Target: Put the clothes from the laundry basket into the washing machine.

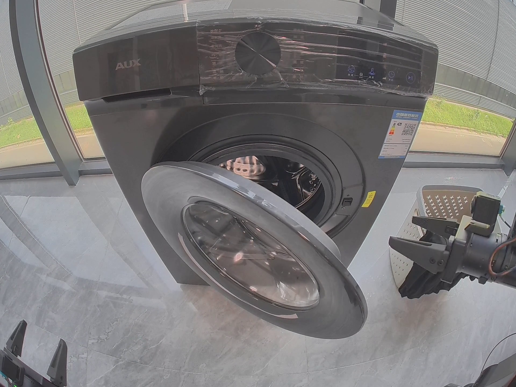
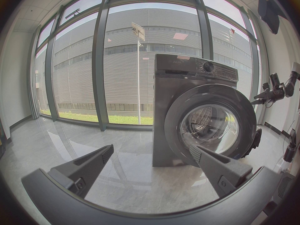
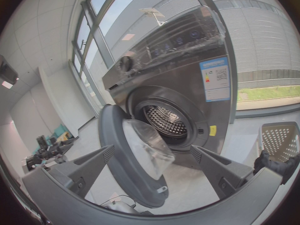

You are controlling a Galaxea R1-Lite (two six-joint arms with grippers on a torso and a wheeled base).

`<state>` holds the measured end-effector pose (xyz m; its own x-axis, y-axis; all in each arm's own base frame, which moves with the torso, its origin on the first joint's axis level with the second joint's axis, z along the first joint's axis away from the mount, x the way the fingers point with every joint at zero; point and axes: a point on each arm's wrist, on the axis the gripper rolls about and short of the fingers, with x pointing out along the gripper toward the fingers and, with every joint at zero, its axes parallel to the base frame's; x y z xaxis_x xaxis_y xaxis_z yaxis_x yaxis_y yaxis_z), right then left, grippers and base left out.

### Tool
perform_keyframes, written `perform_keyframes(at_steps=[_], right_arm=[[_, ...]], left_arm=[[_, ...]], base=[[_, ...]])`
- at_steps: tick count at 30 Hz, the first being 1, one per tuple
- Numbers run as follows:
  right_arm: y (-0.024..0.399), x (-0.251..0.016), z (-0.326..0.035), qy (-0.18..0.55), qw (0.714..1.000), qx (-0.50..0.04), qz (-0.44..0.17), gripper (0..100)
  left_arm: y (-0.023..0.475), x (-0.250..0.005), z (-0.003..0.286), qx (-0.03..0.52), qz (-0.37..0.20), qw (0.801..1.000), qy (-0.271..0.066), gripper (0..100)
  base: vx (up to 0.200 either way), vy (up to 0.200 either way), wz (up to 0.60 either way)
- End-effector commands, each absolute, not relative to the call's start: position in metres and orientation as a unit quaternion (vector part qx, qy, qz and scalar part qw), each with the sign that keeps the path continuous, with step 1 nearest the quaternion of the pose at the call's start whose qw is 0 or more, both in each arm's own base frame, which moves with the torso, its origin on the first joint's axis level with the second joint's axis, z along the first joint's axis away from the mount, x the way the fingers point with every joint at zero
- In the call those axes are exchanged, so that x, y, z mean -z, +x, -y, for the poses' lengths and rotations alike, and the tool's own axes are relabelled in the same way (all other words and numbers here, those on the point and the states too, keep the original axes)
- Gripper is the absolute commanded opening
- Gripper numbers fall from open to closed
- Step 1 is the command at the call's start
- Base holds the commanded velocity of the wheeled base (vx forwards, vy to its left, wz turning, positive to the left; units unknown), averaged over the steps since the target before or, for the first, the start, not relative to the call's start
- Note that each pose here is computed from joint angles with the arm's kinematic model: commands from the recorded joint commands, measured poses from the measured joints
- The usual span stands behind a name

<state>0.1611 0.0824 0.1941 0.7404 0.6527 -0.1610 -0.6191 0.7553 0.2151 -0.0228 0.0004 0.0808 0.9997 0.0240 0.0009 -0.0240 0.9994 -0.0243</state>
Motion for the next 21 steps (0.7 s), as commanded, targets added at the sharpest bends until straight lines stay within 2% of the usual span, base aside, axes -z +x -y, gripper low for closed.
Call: perform_keyframes(at_steps=[1,9,14,18,21], right_arm=[[0.189,-0.165,-0.079,0.055,0.940,-0.288,-0.176,100],[0.198,-0.138,-0.086,0.046,0.933,-0.268,-0.233,100],[0.202,-0.123,-0.088,0.041,0.928,-0.267,-0.256,100],[0.201,-0.109,-0.100,0.034,0.919,-0.289,-0.265,100],[0.199,-0.095,-0.105,0.026,0.911,-0.297,-0.284,100]], left_arm=[[-0.023,-0.076,0.000,-0.012,0.001,1.000,-0.012,100],[-0.023,-0.076,0.000,-0.012,0.002,1.000,-0.012,100],[-0.023,-0.076,0.000,-0.012,0.002,1.000,-0.013,100],[-0.023,-0.076,0.000,-0.012,0.002,1.000,-0.012,100],[-0.023,-0.076,0.000,-0.012,0.001,1.000,-0.012,100]], base=[[0.000,0.000,0.00],[0.000,0.000,0.00],[-0.200,0.000,0.00],[-0.200,0.000,0.00],[0.000,0.000,0.00]])
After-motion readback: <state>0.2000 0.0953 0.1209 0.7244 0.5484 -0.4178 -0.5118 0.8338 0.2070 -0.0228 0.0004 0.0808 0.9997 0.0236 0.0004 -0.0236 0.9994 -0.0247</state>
